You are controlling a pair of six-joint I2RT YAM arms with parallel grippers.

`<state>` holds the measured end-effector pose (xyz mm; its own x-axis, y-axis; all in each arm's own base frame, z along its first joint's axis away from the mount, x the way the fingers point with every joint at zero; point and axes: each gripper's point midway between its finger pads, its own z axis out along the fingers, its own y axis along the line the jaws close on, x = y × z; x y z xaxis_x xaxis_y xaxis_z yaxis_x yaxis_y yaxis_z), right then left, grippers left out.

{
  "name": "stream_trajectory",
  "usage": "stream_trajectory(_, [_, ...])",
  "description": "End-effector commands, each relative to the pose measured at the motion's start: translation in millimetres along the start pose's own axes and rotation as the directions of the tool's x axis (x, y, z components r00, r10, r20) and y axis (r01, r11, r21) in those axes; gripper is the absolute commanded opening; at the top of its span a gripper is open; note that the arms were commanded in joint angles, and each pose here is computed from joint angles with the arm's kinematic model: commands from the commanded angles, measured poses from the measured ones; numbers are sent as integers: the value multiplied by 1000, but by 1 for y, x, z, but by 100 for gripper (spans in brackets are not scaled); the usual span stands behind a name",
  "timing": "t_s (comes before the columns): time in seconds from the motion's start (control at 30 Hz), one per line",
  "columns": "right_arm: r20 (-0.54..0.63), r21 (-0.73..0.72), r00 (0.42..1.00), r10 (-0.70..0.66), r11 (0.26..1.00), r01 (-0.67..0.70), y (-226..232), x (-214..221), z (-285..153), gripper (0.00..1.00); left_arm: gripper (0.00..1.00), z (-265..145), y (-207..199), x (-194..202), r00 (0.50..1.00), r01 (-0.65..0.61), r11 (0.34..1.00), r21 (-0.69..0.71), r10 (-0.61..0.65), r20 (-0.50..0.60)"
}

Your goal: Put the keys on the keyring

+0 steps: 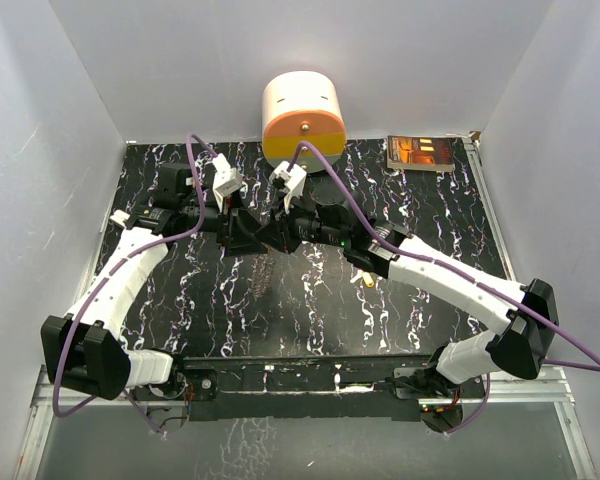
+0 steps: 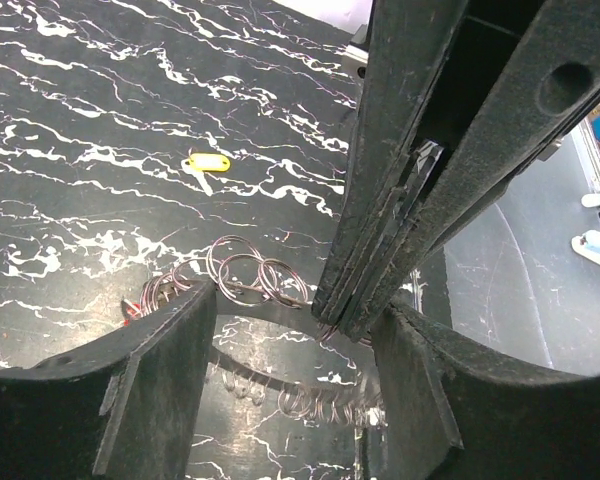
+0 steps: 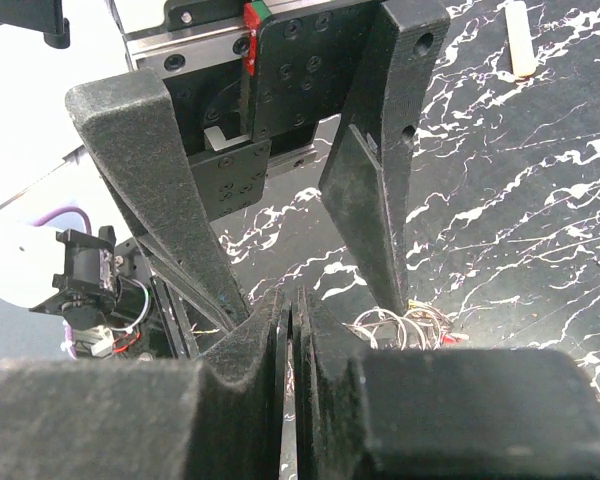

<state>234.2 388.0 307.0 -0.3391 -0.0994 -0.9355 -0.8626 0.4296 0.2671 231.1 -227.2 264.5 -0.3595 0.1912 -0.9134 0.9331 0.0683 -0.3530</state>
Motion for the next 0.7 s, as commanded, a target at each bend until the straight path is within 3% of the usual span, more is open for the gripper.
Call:
stream_trajectory(0.0, [182, -33, 982, -40, 998, 47, 19, -63, -10, 8, 59, -1, -13, -17, 998, -61, 998, 32, 60, 19])
stream_trajectory(0.33, [184, -12, 982, -42, 999, 45, 15, -63, -12, 8, 47, -1, -23, -22, 997, -75, 996, 53, 74, 18])
stream_trajectory(0.67, [191, -11, 981, -44, 999, 47, 17, -67, -15, 8, 42, 2, -22, -18, 997, -73, 996, 46, 73, 1])
